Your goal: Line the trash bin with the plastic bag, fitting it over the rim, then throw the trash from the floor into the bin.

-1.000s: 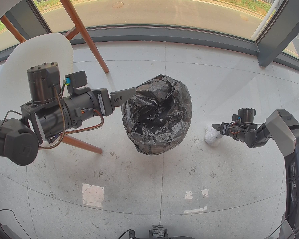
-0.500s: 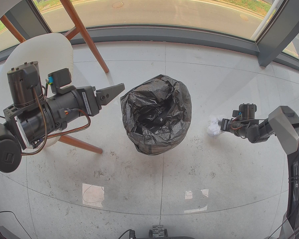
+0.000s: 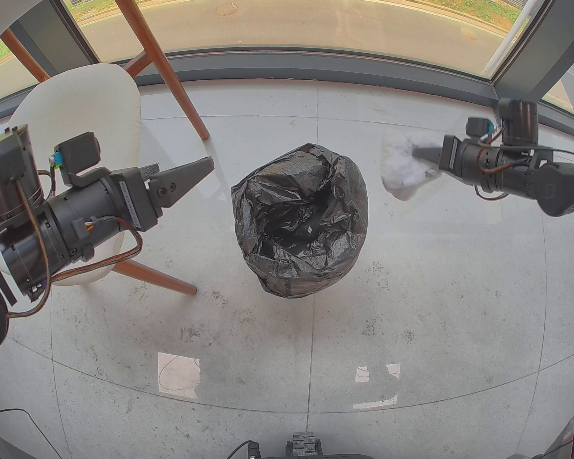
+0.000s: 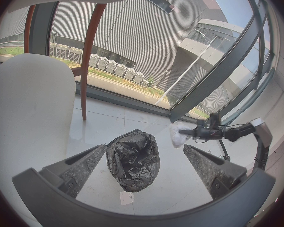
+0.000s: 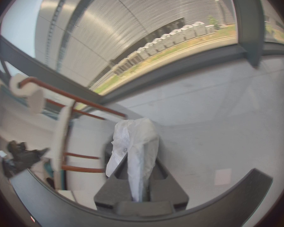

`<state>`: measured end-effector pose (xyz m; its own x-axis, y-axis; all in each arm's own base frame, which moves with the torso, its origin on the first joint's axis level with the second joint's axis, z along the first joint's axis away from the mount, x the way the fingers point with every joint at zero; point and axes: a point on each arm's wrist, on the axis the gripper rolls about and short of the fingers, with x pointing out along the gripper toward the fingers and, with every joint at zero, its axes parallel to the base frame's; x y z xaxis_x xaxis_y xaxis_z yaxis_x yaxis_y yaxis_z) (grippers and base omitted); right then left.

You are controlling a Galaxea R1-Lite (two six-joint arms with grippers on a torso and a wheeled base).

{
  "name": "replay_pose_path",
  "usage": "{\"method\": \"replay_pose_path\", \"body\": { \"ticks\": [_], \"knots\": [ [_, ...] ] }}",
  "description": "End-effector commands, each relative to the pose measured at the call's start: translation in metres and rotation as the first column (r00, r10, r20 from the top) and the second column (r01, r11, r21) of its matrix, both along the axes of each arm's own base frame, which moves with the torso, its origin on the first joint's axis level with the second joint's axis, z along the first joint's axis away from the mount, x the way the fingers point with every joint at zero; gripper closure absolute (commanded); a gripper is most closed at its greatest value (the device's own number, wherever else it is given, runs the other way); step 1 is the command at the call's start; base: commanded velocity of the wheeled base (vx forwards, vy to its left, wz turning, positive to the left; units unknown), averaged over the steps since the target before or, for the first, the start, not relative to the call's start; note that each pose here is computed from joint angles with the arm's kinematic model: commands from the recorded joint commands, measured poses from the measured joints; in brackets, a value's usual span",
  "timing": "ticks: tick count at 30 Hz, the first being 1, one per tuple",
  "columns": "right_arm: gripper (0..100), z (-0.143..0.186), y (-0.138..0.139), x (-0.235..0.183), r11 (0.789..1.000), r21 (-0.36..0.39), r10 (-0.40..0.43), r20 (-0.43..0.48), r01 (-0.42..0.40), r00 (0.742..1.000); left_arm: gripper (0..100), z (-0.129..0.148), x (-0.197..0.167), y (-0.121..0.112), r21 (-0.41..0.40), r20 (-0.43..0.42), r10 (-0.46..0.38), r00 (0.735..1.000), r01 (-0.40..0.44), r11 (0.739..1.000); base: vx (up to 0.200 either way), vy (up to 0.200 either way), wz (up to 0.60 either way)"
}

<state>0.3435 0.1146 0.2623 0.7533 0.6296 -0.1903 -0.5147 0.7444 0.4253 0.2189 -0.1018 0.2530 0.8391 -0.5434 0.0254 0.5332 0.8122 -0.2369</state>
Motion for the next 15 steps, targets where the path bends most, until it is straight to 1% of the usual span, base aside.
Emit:
{"method": "replay_pose_path", "body": {
  "ticks": [1,4,7,10,13,14,15],
  "knots": [
    [100,0.064,0.036,-0.095,0.963,0.089,0.242,0.113,-0.253,0.964,0,0.01,-0.019,0.01,-0.022,0.049,0.003,0.999,-0.002,1.0,0.0,0.0,0.0],
    [100,0.064,0.043,-0.099,0.954,0.089,0.276,0.113,-0.286,0.955,0,0.011,-0.019,0.01,-0.023,0.05,0.005,0.999,-0.003,1.0,0.0,0.0,0.0],
    [100,0.063,0.045,-0.096,0.954,0.087,0.276,0.111,-0.286,0.955,0,0.011,-0.019,0.01,-0.023,0.053,0.005,0.999,-0.003,1.0,0.0,0.0,0.0],
    [100,0.066,0.046,-0.096,0.953,0.092,0.277,0.129,-0.289,0.952,0,0.012,-0.019,0.01,-0.023,0.054,0.005,0.999,-0.003,1.0,0.0,0.0,0.0],
    [100,0.066,0.055,-0.093,0.947,0.1,0.289,0.155,-0.306,0.945,0,0.011,-0.019,0.01,-0.023,0.053,0.006,0.999,-0.005,1.0,0.0,0.0,0.0],
    [0,0.065,0.057,-0.091,0.946,0.101,0.29,0.158,-0.308,0.944,0,0.011,-0.019,0.01,-0.023,0.053,0.008,0.999,-0.007,1.0,0.0,0.0,0.0],
    [0,0.065,0.057,-0.09,0.946,0.101,0.29,0.161,-0.308,0.943,0,0.011,-0.019,0.01,-0.023,0.053,0.008,0.999,-0.007,1.0,0.0,0.0,0.0]
  ]
}}
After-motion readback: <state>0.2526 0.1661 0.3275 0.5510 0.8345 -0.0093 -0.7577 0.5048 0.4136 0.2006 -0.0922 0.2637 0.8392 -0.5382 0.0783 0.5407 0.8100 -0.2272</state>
